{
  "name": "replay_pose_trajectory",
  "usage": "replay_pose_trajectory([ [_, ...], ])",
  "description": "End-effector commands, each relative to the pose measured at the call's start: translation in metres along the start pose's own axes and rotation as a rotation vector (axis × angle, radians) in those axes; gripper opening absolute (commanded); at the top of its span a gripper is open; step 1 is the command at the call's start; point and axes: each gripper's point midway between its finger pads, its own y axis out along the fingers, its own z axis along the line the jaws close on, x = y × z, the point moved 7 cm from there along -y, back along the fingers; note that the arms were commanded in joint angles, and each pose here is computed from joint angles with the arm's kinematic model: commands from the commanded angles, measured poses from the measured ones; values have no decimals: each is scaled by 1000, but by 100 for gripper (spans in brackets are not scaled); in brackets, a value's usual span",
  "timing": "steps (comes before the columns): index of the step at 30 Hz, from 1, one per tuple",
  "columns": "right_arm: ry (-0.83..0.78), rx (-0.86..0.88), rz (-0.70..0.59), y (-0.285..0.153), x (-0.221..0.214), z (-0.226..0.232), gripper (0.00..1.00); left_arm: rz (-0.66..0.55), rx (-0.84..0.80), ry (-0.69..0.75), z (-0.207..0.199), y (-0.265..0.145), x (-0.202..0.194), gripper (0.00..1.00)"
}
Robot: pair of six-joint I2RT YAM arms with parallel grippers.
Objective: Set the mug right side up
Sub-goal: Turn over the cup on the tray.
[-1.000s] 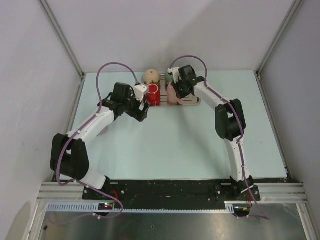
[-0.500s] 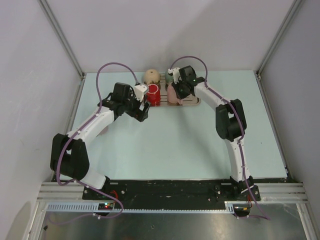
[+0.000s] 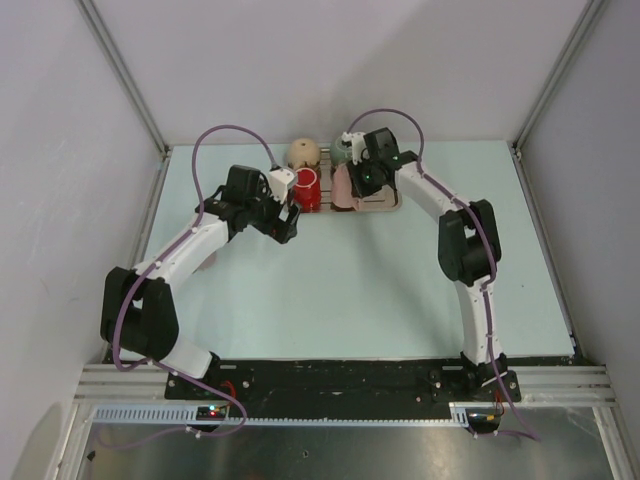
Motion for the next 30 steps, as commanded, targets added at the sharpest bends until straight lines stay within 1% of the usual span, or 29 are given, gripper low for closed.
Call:
replay_pose_trajectory([
  [1, 37, 42, -225, -62, 58, 2, 0, -98, -16, 17, -5, -11, 22, 100],
  [8, 187, 107, -285, -88, 65, -18, 0, -148, -22, 41, -5, -20, 37, 100],
  [17, 334, 214, -334, -114, 60, -31, 0, -235, -101, 39, -13, -32, 67, 100],
  [24, 428, 333, -423, -144, 60, -28, 0, -298, -238, -44, -27, -37, 96, 100],
  [30, 475, 444, -496, -171, 62, -21, 0, -317, -346, -137, -39, -33, 107, 100],
])
